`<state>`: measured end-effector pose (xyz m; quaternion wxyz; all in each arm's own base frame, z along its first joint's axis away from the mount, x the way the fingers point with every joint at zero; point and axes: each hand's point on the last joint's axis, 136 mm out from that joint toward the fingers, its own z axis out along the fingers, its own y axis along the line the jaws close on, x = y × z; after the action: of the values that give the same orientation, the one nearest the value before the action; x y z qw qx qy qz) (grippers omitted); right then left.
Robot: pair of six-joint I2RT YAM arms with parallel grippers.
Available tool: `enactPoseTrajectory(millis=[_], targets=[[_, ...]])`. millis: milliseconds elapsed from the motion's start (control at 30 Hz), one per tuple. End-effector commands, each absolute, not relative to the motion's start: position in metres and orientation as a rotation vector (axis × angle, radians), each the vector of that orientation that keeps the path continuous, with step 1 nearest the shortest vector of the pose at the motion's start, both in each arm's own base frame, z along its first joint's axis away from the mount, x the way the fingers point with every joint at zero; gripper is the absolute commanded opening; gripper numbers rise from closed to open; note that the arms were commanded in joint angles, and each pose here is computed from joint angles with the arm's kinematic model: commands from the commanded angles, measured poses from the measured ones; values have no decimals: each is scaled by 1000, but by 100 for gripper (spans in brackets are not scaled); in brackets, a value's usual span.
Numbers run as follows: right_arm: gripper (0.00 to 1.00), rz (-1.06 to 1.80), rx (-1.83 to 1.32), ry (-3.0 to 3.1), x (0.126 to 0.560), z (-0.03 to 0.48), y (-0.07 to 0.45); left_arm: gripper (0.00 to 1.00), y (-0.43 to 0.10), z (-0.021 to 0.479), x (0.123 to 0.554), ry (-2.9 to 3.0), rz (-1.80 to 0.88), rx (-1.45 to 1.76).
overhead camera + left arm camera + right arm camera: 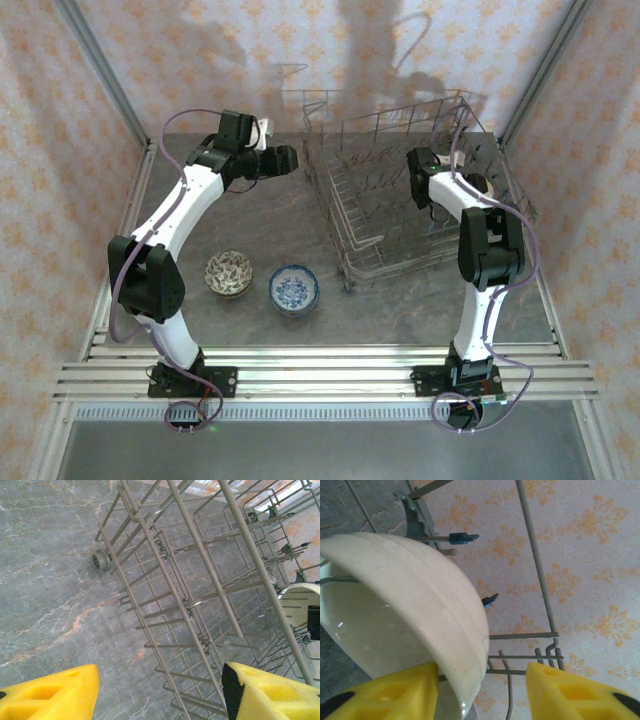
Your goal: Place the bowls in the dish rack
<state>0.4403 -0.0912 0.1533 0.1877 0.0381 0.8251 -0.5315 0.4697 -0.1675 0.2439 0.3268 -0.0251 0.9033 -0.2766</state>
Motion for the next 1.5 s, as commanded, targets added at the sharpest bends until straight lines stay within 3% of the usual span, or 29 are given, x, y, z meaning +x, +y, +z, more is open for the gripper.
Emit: enactPoseTrajectory(millis=[0,233,967,1233,1467], targets=[[56,-1396,127,2384,440,143,-84,67,-162,259,459,2343,-722,-38],[64,-1295,181,2386,445,147,-82,68,-162,256,454,2348,-729,-49],[65,-1072,215,2519,460,157,-76,67,-156,234,428,2444,-609,-3],[65,-804,245,2547,447,174,-54,65,-147,209,398,2578,-539,66],[65,-587,258,2548,431,190,-33,63,-143,181,347,2765,-433,240]])
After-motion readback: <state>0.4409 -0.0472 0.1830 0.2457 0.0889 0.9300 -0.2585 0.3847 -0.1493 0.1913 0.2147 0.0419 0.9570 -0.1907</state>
